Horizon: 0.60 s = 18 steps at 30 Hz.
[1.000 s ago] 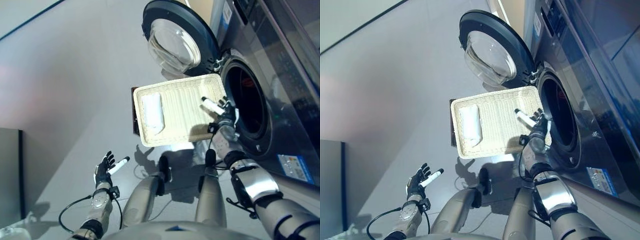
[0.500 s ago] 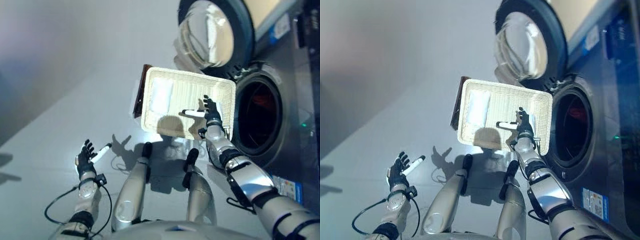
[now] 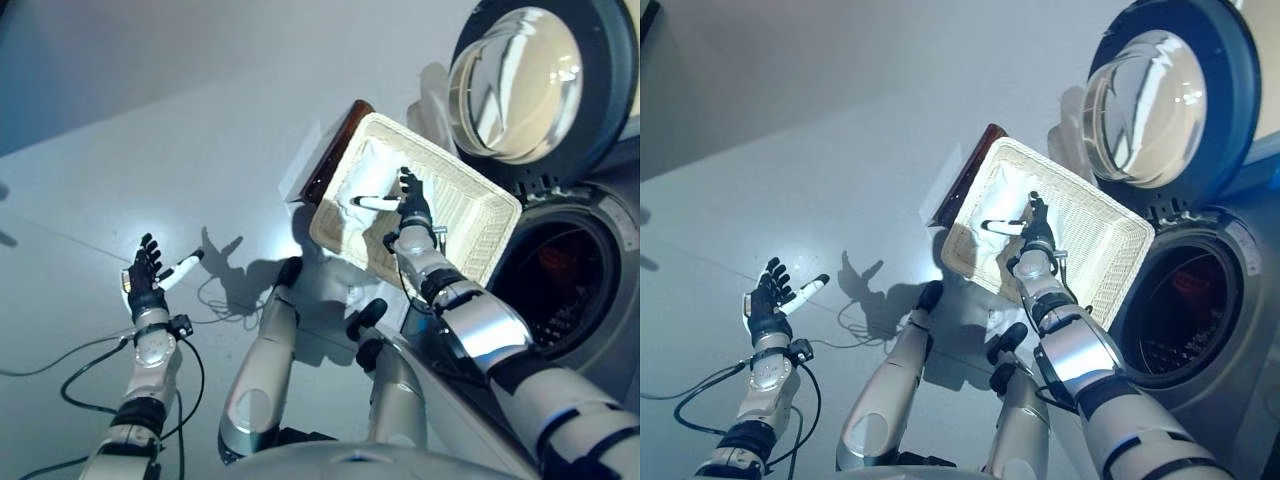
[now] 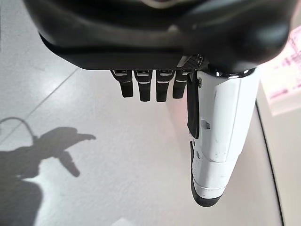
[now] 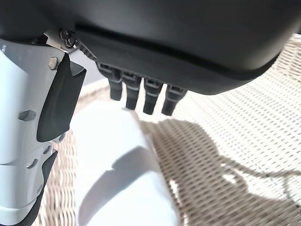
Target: Pick up the clothes and place them into the washing machine
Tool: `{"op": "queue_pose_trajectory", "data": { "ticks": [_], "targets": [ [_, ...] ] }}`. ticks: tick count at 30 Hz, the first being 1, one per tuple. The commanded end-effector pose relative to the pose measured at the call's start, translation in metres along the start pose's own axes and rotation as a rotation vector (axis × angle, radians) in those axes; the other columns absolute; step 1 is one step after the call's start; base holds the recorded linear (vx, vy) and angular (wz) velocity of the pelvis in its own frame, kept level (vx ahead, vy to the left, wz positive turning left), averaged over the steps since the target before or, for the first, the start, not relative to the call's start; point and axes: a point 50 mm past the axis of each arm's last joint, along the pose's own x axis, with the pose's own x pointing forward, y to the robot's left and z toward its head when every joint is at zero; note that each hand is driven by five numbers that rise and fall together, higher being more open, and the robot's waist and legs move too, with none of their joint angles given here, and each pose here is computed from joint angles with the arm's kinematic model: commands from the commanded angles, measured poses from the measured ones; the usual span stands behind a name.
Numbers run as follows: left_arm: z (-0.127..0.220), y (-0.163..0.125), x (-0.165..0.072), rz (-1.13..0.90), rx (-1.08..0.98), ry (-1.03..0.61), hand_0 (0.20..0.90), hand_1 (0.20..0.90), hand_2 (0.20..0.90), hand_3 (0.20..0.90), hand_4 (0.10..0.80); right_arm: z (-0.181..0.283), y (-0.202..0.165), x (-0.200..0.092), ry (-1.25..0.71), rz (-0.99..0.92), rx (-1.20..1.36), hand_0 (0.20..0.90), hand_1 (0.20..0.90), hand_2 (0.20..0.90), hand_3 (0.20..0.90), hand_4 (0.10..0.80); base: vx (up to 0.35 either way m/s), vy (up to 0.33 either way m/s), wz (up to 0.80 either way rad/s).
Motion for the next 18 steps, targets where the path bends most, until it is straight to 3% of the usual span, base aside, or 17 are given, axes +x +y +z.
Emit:
{"op": "queue_pose_trajectory", "data": {
  "ticks": [1,15,16,18],
  "targets": [
    [0.032,0.012,0.008,0.024,0.017,-0.170,0.900,0.900,0.900,0.900,0.800,0.021,-0.027,0.012,-0.053,-0.128,-0.047,0.900,0.900,0.900,0.900,0.800,0.004,0.012,0.09],
    [0.051,-0.026,0.000,-0.081,-0.030,-0.260,0.900,0.900,0.900,0.900,0.800,0.066,-0.107,0.033,-0.090,-0.370,-0.156,0.900,0.900,0.900,0.900,0.800,-0.005,0.025,0.13],
    [0.050,-0.028,-0.001,-0.084,-0.034,-0.257,0.900,0.900,0.900,0.900,0.800,0.066,-0.113,0.033,-0.086,-0.388,-0.160,0.480,0.480,0.480,0.480,0.500,-0.014,0.042,0.07],
    [0.048,-0.034,-0.003,-0.093,-0.041,-0.247,0.900,0.900,0.900,0.900,0.800,0.069,-0.122,0.034,-0.087,-0.422,-0.180,0.200,0.200,0.200,0.200,0.300,-0.005,0.046,0.04]
  ]
}}
